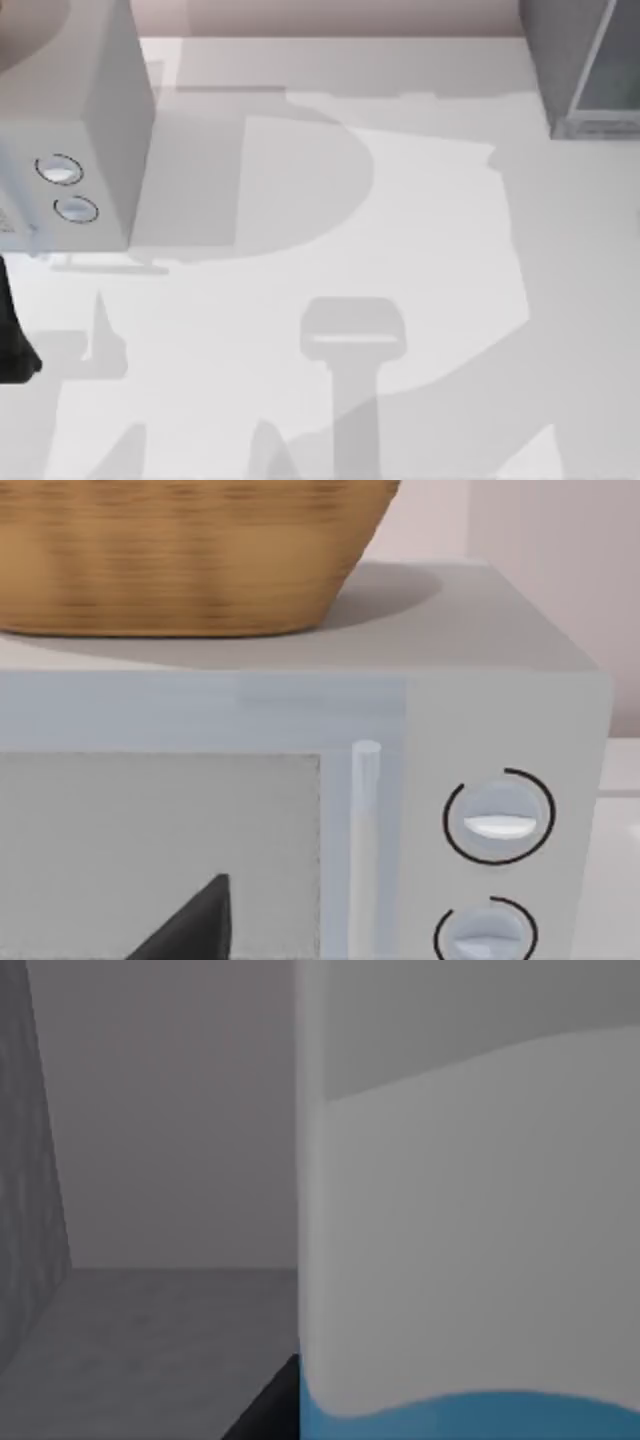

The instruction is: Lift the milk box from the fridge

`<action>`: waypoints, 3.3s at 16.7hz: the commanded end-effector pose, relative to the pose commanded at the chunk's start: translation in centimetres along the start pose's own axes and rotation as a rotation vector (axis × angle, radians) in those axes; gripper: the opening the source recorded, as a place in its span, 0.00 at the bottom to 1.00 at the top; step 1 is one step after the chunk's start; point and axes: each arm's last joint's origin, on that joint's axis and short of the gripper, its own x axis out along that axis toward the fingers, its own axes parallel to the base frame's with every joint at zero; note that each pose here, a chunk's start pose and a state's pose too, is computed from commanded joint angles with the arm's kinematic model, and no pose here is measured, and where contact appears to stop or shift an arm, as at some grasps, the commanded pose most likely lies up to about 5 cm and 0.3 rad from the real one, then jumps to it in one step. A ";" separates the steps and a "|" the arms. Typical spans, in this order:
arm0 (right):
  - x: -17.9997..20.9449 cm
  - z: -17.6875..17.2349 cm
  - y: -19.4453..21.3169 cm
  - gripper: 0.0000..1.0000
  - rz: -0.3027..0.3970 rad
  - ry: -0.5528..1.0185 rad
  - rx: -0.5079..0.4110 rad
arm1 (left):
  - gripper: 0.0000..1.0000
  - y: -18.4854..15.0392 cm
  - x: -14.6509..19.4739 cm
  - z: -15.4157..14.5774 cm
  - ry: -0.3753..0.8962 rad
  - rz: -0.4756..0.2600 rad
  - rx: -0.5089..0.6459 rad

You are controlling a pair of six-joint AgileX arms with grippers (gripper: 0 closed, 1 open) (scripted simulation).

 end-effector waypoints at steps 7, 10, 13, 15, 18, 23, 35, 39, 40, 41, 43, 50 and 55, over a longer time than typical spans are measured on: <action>0.0 3.9 0.0 0.00 0.000 0.007 0.001 | 1.00 0.0 0.0 0.0 0.000 0.000 0.000; 0.0 5.0 0.0 0.00 0.000 0.000 0.000 | 1.00 0.0 0.0 0.0 0.000 0.000 0.000; -0.1 4.8 0.0 0.00 0.001 0.004 0.002 | 1.00 0.0 0.0 0.0 0.000 0.000 0.000; -0.8 5.1 0.0 0.00 0.005 -0.003 0.001 | 1.00 0.0 0.0 0.0 0.000 0.000 0.000; -3.6 5.0 -0.1 0.00 0.005 0.002 0.002 | 1.00 0.0 0.0 0.0 0.000 0.000 0.000; -9.2 4.5 0.0 0.00 0.001 0.016 0.006 | 1.00 0.0 0.0 0.0 0.000 0.000 0.000; -12.0 7.4 1.6 0.00 0.010 -0.001 -0.002 | 1.00 0.0 0.0 0.0 0.000 0.000 0.000; -17.0 11.0 3.8 0.00 0.010 -0.016 -0.007 | 1.00 0.0 0.0 0.0 0.000 0.000 0.000; -18.8 11.8 4.4 0.00 0.010 -0.021 -0.007 | 1.00 0.0 0.0 0.0 0.000 0.000 0.000; -20.7 12.4 5.1 0.00 0.009 -0.028 -0.007 | 1.00 0.0 0.0 0.0 0.000 0.000 0.000; -24.8 12.7 6.2 0.00 0.008 -0.040 -0.006 | 1.00 0.0 0.0 0.0 0.000 0.000 0.000; -33.8 7.4 8.1 0.00 0.009 -0.029 0.003 | 1.00 0.0 0.0 0.0 0.000 0.000 0.000; -35.0 4.4 8.5 0.00 0.012 0.000 0.001 | 1.00 0.0 0.0 0.0 0.000 0.000 0.000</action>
